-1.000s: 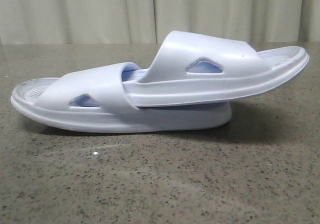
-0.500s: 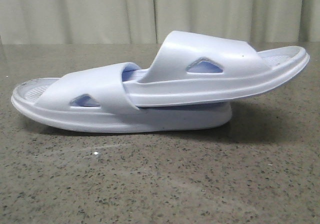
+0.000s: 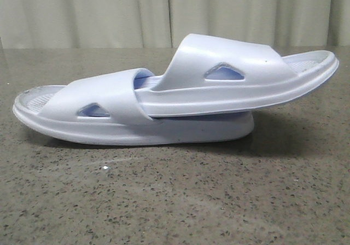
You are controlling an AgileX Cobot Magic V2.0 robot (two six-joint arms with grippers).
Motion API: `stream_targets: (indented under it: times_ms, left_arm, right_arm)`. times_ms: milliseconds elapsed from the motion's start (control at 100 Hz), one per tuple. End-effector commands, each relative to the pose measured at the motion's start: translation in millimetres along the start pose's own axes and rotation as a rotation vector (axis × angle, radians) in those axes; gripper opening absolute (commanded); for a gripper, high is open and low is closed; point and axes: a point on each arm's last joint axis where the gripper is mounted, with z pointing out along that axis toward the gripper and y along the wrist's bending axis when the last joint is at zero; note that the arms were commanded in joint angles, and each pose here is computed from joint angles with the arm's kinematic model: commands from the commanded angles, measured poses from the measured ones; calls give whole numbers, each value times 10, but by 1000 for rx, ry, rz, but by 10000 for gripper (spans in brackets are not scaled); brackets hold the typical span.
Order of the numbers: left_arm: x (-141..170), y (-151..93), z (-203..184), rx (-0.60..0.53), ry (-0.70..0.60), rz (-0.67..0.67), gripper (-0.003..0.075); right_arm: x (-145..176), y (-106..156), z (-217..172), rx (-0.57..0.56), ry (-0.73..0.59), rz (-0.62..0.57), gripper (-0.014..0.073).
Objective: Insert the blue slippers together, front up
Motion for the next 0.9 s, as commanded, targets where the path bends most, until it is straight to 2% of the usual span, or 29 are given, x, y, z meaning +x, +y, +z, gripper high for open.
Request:
stream_targets:
  times_ms: [0, 890]
  left_arm:
    - [-57, 2, -14, -5, -88, -10, 16]
    - [-73, 3, -32, -5, -112, -10, 15]
  right_arm:
    - [-149, -38, -18, 31, -95, -9, -107]
    - [-149, -38, -18, 31, -95, -9, -107]
